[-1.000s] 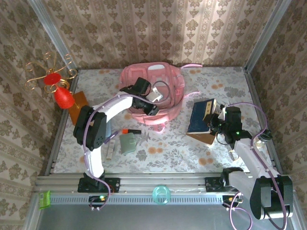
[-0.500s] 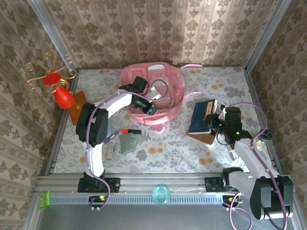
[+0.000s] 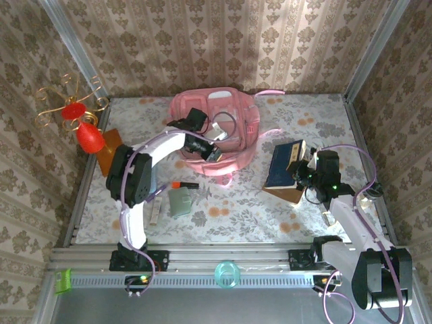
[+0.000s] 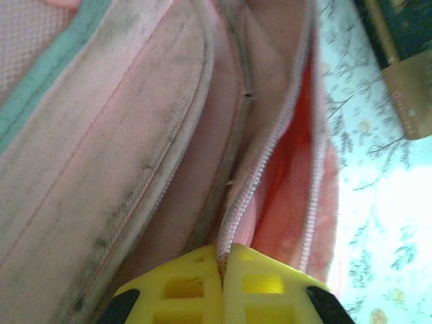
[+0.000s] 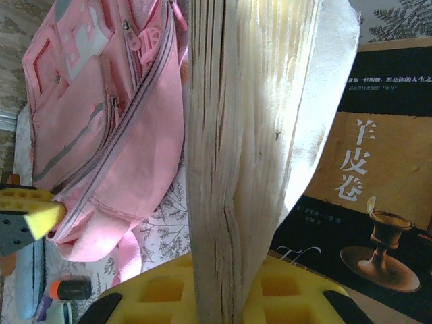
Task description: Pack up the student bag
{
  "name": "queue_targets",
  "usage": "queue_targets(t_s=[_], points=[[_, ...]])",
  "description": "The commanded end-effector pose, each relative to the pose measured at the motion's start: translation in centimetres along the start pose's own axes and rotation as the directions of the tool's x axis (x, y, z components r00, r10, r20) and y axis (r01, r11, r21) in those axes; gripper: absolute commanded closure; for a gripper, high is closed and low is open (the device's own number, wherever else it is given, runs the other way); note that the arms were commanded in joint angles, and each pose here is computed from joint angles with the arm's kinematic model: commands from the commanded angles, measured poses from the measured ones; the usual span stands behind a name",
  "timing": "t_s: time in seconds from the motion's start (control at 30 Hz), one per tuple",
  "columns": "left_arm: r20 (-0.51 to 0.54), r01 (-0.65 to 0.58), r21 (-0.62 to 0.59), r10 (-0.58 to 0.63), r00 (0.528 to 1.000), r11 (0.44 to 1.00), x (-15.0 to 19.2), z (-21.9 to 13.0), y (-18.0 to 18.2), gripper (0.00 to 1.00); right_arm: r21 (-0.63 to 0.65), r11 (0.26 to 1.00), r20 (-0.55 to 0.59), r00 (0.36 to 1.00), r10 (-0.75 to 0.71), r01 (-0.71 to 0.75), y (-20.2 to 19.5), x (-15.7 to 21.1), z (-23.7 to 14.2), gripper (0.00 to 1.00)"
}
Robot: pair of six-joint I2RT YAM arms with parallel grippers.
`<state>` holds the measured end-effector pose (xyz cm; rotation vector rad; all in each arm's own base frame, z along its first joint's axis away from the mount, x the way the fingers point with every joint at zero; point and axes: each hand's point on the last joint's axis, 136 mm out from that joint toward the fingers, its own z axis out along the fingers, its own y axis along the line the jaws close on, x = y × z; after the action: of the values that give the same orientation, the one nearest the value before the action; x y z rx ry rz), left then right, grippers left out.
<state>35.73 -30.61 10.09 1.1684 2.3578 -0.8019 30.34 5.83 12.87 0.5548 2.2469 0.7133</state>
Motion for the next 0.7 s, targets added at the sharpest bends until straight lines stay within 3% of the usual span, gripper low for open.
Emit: queue_targets(t_s=[0.0, 0.1, 0.23, 0.4, 0.67], points=[[0.341, -0.046, 0.057, 0.024, 0.94, 0.997, -6.9, -6.8, -3.1, 1.0, -0.156, 0.985, 0.03, 0.997, -0.065, 0.069, 4.9, -1.8, -1.7, 1.0], [0.48, -0.05, 0.034, 0.027, 0.877, 0.998, -8.8, -10.0, -3.7, 1.0, -0.291, 0.952, -0.048, 0.993, -0.112, 0.093, 8.4, 0.0, -1.7, 1.0], [0.553, 0.037, -0.071, 0.009, 0.833, 0.997, -10.8, -12.7, -2.0, 1.0, -0.446, 0.893, -0.156, 0.977, -0.147, 0.063, 12.6, 2.9, -1.3, 1.0], [0.606, 0.075, -0.079, -0.012, 0.796, 0.994, -12.5, -14.3, -2.2, 1.0, -0.452, 0.892, -0.18, 0.977, -0.112, 0.018, 15.1, 4.4, 1.4, 1.0], [0.619, 0.063, -0.103, 0.014, 0.785, 0.993, -13.6, -15.6, -2.8, 1.0, -0.418, 0.885, -0.165, 0.975, 0.149, -0.206, 18.9, 2.9, 9.6, 1.0]])
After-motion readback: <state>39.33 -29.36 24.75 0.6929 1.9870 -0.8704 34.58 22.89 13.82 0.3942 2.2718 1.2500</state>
